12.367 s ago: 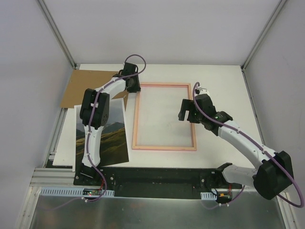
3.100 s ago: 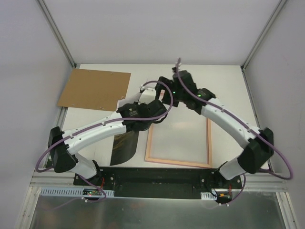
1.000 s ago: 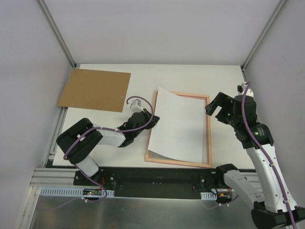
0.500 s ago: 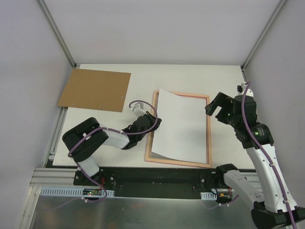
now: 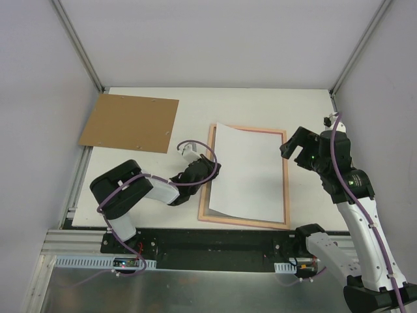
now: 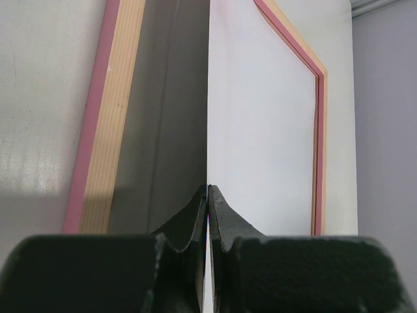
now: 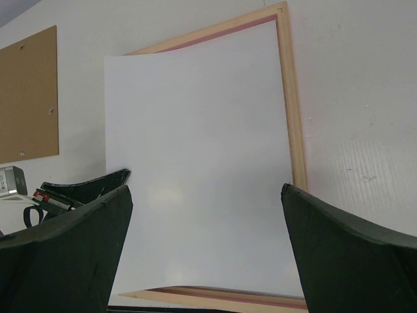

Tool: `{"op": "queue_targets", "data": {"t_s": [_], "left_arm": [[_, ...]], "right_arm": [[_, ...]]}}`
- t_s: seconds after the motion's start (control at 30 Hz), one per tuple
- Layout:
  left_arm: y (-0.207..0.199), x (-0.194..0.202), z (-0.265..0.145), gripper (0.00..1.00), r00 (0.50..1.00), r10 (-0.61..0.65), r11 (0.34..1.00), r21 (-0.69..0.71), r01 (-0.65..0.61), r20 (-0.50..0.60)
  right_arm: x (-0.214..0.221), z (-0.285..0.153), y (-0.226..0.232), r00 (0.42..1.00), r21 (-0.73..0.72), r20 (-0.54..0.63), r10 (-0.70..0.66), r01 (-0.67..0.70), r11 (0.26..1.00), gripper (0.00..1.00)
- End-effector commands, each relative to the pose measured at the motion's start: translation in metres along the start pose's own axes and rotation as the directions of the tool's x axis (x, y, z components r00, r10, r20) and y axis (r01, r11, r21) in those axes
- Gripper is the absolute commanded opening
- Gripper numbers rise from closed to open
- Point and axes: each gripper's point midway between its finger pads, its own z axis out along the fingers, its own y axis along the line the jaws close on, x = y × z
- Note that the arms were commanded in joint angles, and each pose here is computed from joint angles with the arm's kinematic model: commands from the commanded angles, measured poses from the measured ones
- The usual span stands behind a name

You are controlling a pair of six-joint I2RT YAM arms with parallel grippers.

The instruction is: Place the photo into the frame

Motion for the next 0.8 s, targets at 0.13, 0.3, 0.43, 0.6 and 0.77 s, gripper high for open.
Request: {"op": "queue_targets", "data": {"t_s": [0.13,0.3,0.43,0.6,0.77], "left_arm": [[-0.02,-0.003,0.004,0.0,0.999,-0.037,0.998,0.05,0.035,0.031],[-0.023,0.003,0.007,0.0,0.999,-0.027,0.998,0.053,0.026,0.02],[-0.025,0.007,0.01,0.0,1.0,-0.018,0.998,0.059,0.017,0.004],[-0.022,0.007,0.007,0.27,1.0,0.002,0.999,0.053,-0.002,-0.001],[-0.019,-0.001,-0.001,0.51,0.999,0.038,0.999,0.031,-0.038,0.01]], "right_arm": [[-0.006,-0.004,0.005,1.0,-0.025,0.017,-0.012,0.013,1.0,1.0],[-0.006,-0.005,0.005,1.0,-0.028,0.017,-0.01,0.01,1.0,1.0],[-0.006,-0.006,0.006,1.0,-0.031,0.019,-0.01,0.011,0.999,1.0],[-0.007,-0.006,0.005,1.0,-0.028,0.019,-0.011,0.011,1.0,1.0],[-0.006,-0.006,0.006,1.0,-0.036,0.018,-0.012,0.012,0.999,1.0]]}}
